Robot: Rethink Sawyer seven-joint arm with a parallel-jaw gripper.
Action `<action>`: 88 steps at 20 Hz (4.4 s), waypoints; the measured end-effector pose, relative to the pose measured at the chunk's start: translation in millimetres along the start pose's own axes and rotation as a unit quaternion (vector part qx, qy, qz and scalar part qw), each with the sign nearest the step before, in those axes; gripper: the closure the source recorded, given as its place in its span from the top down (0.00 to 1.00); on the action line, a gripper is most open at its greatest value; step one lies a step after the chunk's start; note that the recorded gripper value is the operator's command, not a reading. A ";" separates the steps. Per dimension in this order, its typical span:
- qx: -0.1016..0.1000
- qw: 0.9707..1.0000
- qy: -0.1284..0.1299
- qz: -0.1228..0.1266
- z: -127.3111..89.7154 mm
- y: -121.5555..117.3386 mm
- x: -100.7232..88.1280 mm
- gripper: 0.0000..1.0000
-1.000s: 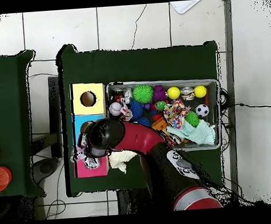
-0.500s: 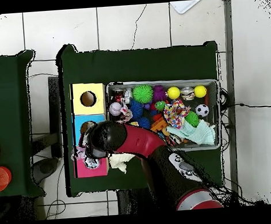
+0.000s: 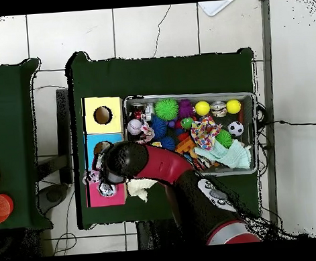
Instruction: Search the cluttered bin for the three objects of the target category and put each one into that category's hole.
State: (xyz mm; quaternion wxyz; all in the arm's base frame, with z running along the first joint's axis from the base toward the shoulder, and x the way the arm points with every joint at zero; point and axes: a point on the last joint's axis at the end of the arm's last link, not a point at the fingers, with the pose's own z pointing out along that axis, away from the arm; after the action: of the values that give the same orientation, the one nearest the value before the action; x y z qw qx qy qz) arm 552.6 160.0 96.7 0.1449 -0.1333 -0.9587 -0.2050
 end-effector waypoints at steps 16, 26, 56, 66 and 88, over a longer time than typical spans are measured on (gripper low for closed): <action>-0.010 1.000 -0.016 0.003 -4.7 -1.7 -7.7 0.00; -0.010 1.000 -0.020 0.002 -4.6 -1.1 -8.7 1.00; -0.005 0.998 -0.057 -0.010 -39.0 10.6 -11.4 1.00; 0.000 0.997 -0.076 -0.017 -56.6 15.9 -12.0 1.00; 0.018 0.998 -0.050 -0.017 -70.7 1.2 20.4 1.00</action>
State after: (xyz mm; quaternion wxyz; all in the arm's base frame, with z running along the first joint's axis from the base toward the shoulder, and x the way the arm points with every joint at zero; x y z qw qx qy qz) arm 550.0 134.6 165.7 0.0953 -0.1246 -0.9706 -0.1828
